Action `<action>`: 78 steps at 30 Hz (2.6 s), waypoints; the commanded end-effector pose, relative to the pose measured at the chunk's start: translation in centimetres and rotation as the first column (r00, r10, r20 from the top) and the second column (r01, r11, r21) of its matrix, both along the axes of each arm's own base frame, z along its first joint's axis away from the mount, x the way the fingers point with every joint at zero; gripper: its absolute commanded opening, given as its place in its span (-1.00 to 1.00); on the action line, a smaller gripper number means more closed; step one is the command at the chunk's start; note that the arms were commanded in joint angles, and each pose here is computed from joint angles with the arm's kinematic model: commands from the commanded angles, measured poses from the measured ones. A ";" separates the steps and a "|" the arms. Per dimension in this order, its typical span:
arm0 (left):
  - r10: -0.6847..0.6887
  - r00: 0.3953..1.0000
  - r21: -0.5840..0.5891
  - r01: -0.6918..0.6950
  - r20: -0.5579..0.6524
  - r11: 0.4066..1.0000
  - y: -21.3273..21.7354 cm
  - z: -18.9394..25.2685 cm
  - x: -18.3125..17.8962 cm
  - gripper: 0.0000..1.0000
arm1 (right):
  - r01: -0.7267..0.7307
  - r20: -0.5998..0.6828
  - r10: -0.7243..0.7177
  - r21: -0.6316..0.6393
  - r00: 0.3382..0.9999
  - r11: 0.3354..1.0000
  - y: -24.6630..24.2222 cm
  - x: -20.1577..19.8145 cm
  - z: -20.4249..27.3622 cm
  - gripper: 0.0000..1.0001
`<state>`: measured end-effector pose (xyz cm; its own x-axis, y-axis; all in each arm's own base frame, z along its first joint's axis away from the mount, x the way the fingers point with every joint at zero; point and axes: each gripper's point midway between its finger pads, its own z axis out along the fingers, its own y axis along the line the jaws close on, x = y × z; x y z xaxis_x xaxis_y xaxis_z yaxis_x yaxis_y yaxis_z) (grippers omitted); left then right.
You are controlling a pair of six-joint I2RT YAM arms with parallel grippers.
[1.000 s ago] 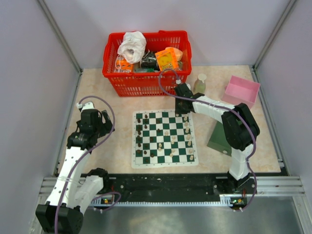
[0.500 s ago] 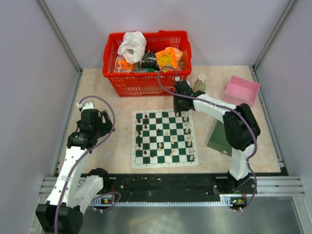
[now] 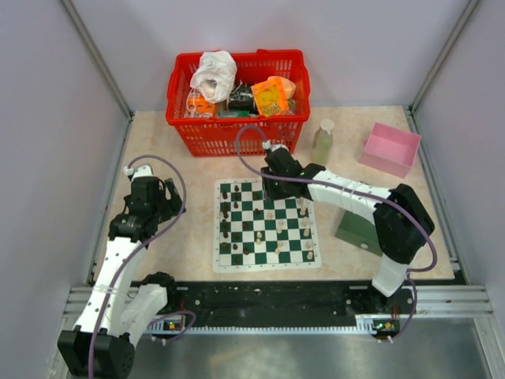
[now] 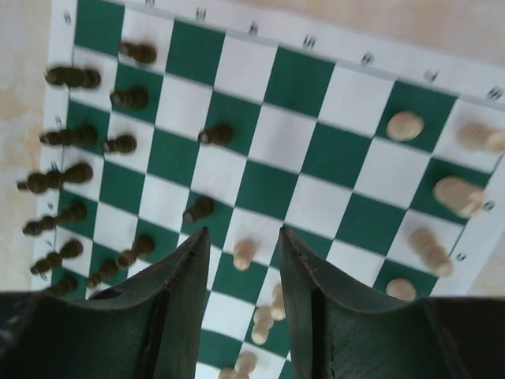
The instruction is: Set up the chess pieces on the board
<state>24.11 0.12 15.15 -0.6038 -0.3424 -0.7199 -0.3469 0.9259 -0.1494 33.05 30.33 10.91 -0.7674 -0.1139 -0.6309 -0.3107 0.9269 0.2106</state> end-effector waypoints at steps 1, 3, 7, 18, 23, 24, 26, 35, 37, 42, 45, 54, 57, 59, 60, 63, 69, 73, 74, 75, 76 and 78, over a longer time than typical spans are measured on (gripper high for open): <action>-0.002 0.999 0.001 0.002 0.044 1.000 0.0 0.7 0.6 0.85 | -0.021 -0.076 0.020 -0.006 0.997 1.000 0.9 -3.4 -2.0 -0.19; -0.002 0.999 0.001 0.002 0.044 1.000 0.0 0.7 0.6 0.85 | -0.030 -0.097 0.028 -0.016 0.995 0.999 1.2 -4.3 -2.9 -0.20; -0.002 0.999 0.000 0.002 0.049 1.000 0.0 0.8 0.6 0.85 | -0.033 -0.122 0.028 -0.036 0.992 0.999 1.1 -4.7 -4.1 -0.21; 0.001 0.999 0.002 -0.001 0.046 1.000 0.0 0.7 0.5 0.85 | -0.076 -0.166 0.068 -0.038 0.984 0.996 2.0 -4.8 -5.5 -0.29; 0.000 0.999 0.001 0.000 0.043 1.000 0.0 0.7 0.6 0.85 | -0.082 -0.169 0.075 -0.038 0.983 0.996 2.1 -4.8 -5.7 -0.38; -0.001 0.999 0.002 0.001 0.043 1.000 0.0 0.7 0.6 0.85 | -0.081 -0.166 0.073 -0.039 0.983 0.996 2.2 -4.8 -5.6 -0.39; -0.001 0.999 0.002 0.001 0.041 1.000 0.0 0.6 0.6 0.85 | -0.080 -0.159 0.073 -0.040 0.984 0.996 2.1 -4.7 -5.4 -0.47; 0.001 0.999 0.002 -0.001 0.038 1.000 0.0 0.6 0.6 0.85 | -0.030 -0.091 0.027 -0.037 0.996 0.999 1.0 -3.3 -3.1 -0.71; 0.001 0.999 0.002 -0.001 0.037 1.000 0.0 0.6 0.6 0.85 | -0.002 -0.066 0.000 -0.025 0.998 1.000 0.3 -2.4 -2.0 -0.71; 0.001 0.999 0.005 -0.001 0.032 1.000 0.1 0.5 0.6 0.85 | 0.084 -0.010 -0.084 -0.014 0.996 0.996 -2.1 0.1 -0.4 -0.70; 0.000 0.999 0.004 0.000 0.034 1.000 0.0 0.5 0.6 0.85 | 0.138 0.013 -0.138 -0.035 0.990 0.990 -3.5 1.8 -0.5 -0.70; 0.004 1.000 0.008 -0.004 0.029 1.000 0.1 0.4 0.6 0.85 | 0.196 0.015 -0.196 -0.114 0.981 0.974 -5.0 4.4 -2.7 -0.71; 0.004 1.000 0.008 -0.004 0.028 1.000 0.1 0.4 0.6 0.85 | 0.200 0.007 -0.201 -0.135 0.980 0.970 -5.1 4.5 -3.3 -0.70; 0.004 1.000 0.009 -0.004 0.025 1.000 0.1 0.3 0.6 0.85 | 0.197 -0.001 -0.199 -0.140 0.980 0.970 -5.2 4.3 -3.6 -0.70; 0.004 1.000 0.009 -0.004 0.025 1.000 0.1 0.3 0.6 0.85 | 0.196 -0.004 -0.198 -0.142 0.980 0.970 -5.3 4.2 -3.7 -0.70; 0.004 1.000 0.009 -0.004 0.023 1.000 0.1 0.3 0.6 0.85 | 0.195 -0.009 -0.199 -0.155 0.980 0.969 -5.6 4.0 -4.1 -0.71; 0.001 1.000 0.006 -0.001 0.024 1.000 0.0 0.4 0.7 0.85 | 0.201 -0.010 -0.206 -0.185 0.978 0.962 -6.1 3.9 -5.1 -0.71; 0.001 1.000 0.004 -0.001 0.022 1.000 0.0 0.3 0.7 0.85 | 0.198 -0.020 -0.206 -0.191 0.978 0.961 -6.0 4.0 -5.8 -0.71; 0.001 1.000 0.006 -0.001 0.023 1.000 0.1 0.3 0.7 0.85 | 0.195 -0.021 -0.203 -0.190 0.979 0.962 -5.9 4.0 -5.9 -0.70; 0.001 1.000 0.006 -0.001 0.023 1.000 0.0 0.3 0.7 0.85 | 0.194 -0.023 -0.202 -0.190 0.979 0.962 -5.8 4.0 -6.0 -0.70; 0.001 1.000 0.006 -0.001 0.023 1.000 0.1 0.3 0.7 0.85 | 0.194 -0.027 -0.203 -0.191 0.979 0.962 -5.8 4.0 -6.2 -0.71; 0.001 1.000 0.006 -0.001 0.023 1.000 0.1 0.3 0.7 0.85 | 0.192 -0.029 -0.201 -0.193 0.979 0.962 -5.7 4.0 -6.4 -0.70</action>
